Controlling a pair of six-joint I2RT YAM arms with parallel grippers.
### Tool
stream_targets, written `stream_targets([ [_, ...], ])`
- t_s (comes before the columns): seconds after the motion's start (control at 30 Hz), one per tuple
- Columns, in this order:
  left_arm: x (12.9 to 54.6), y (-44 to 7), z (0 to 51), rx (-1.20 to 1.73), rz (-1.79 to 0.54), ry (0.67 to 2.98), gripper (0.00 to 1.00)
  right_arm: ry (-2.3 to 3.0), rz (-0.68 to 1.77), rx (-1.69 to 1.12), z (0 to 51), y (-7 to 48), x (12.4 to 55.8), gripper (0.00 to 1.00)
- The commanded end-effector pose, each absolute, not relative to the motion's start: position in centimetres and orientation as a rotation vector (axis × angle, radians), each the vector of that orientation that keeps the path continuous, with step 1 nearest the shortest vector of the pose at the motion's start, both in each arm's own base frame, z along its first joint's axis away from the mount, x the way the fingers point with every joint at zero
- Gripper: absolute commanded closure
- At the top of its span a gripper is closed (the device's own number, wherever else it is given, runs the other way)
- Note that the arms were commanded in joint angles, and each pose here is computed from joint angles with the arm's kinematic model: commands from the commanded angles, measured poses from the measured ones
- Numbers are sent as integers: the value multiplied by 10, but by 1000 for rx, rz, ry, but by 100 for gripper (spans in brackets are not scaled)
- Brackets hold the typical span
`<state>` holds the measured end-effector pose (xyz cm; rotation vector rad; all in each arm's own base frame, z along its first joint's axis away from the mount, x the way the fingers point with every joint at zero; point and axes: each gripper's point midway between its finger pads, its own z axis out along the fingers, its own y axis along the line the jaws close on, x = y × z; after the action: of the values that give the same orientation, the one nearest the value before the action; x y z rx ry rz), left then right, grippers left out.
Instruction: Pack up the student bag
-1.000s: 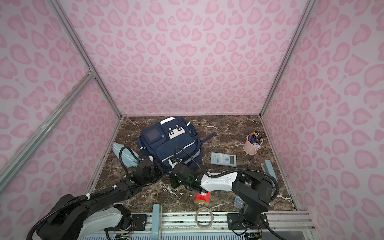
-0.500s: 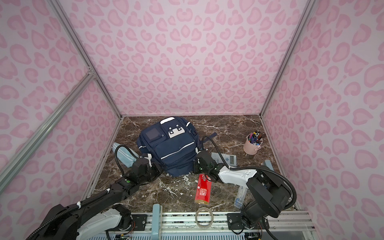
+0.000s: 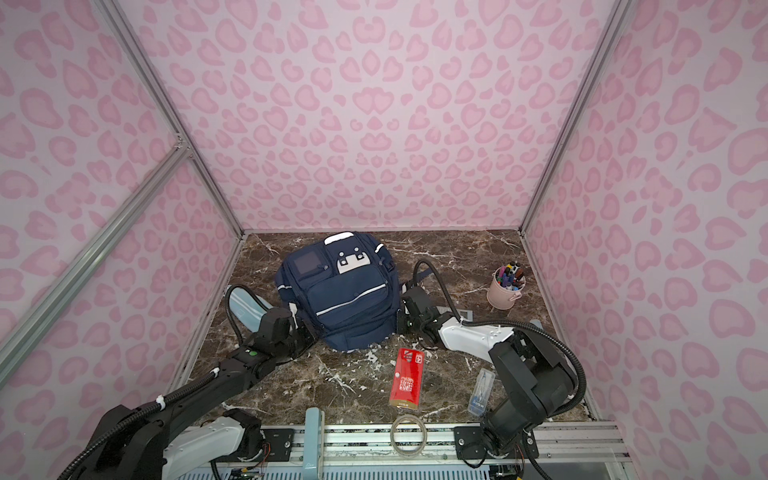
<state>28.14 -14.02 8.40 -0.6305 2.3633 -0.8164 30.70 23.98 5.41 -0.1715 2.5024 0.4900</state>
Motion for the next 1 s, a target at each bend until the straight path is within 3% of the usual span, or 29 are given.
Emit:
stream_targets([
  [0.0,303,-116,101,-580,-625,2297,85,2570,425,-304,40,251,266,100],
  [0.13,322,-94,115,-605,-559,2276,69,2528,530,-439,49,304,232,100],
  [0.2,325,-83,120,-601,-502,2287,40,2499,607,-473,58,332,230,100],
  [0.3,316,-71,133,-593,-418,2283,13,2469,656,-495,68,363,237,100],
  [0.33,310,-72,136,-586,-430,2286,11,2456,674,-500,71,371,240,100],
  [0.43,283,-88,137,-575,-544,2311,14,2413,791,-495,75,399,242,100],
  [0.6,249,-146,117,-680,-1084,2249,23,2358,860,-498,78,416,237,100],
  [0.9,261,-166,94,-707,-993,2285,22,2295,938,-639,86,429,211,100],
  [0.97,264,-170,83,-666,-906,2357,34,2288,941,-661,87,429,208,100],
])
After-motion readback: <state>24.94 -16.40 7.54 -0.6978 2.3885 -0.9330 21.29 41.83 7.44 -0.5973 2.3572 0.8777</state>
